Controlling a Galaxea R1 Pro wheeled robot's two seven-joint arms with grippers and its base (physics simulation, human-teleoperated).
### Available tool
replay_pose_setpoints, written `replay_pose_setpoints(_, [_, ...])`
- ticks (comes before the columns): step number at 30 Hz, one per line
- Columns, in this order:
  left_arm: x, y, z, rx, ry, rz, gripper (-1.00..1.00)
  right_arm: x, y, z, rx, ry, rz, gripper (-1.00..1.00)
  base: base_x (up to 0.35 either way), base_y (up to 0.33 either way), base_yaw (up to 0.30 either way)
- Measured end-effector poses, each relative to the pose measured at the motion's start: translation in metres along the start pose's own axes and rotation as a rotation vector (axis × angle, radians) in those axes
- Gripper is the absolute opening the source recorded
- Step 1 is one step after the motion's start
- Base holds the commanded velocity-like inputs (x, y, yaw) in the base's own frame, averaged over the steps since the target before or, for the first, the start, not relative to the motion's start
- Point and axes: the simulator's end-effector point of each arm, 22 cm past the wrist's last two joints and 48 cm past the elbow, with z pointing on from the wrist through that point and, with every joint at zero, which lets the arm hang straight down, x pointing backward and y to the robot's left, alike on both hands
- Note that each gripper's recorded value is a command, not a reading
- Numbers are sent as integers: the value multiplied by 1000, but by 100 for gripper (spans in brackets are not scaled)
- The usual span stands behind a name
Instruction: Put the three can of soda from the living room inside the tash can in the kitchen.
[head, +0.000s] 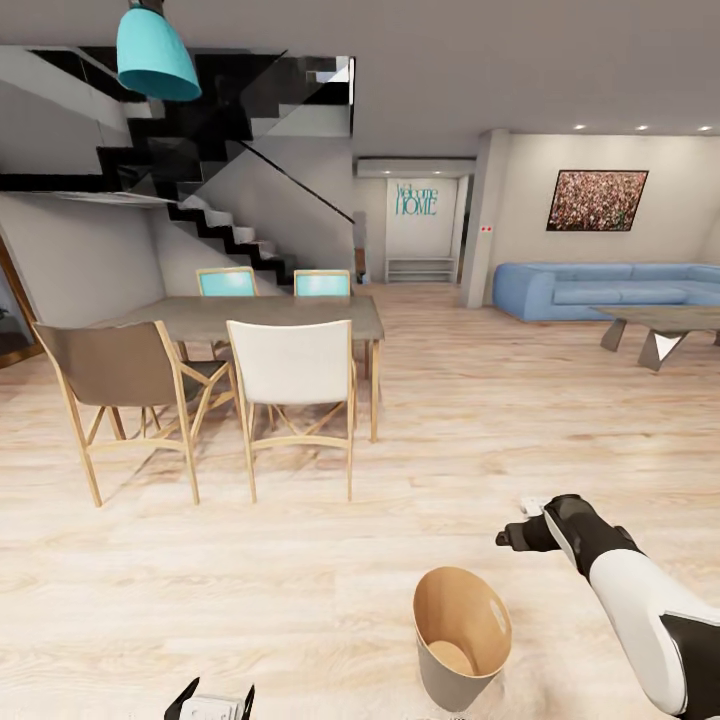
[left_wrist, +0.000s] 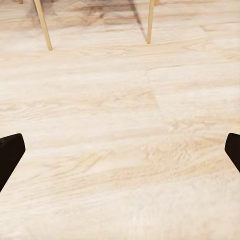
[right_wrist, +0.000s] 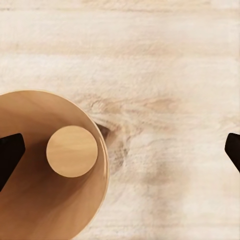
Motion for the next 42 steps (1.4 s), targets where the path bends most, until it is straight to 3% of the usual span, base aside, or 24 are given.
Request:
replay_pose_setpoints(13, [30,-1,6,0,0,0,100,21,5,23,-5,0,-3,100,0,0,0])
replay_pose_setpoints(28, [39,-1,7,1,0,1,100,27,5,29,-4,-1,-3,100,0,0,0])
replay_pose_setpoints(42, [64,-2,8,3,56,-3,100,49,7,58,-8,57,-3,100,0,0,0])
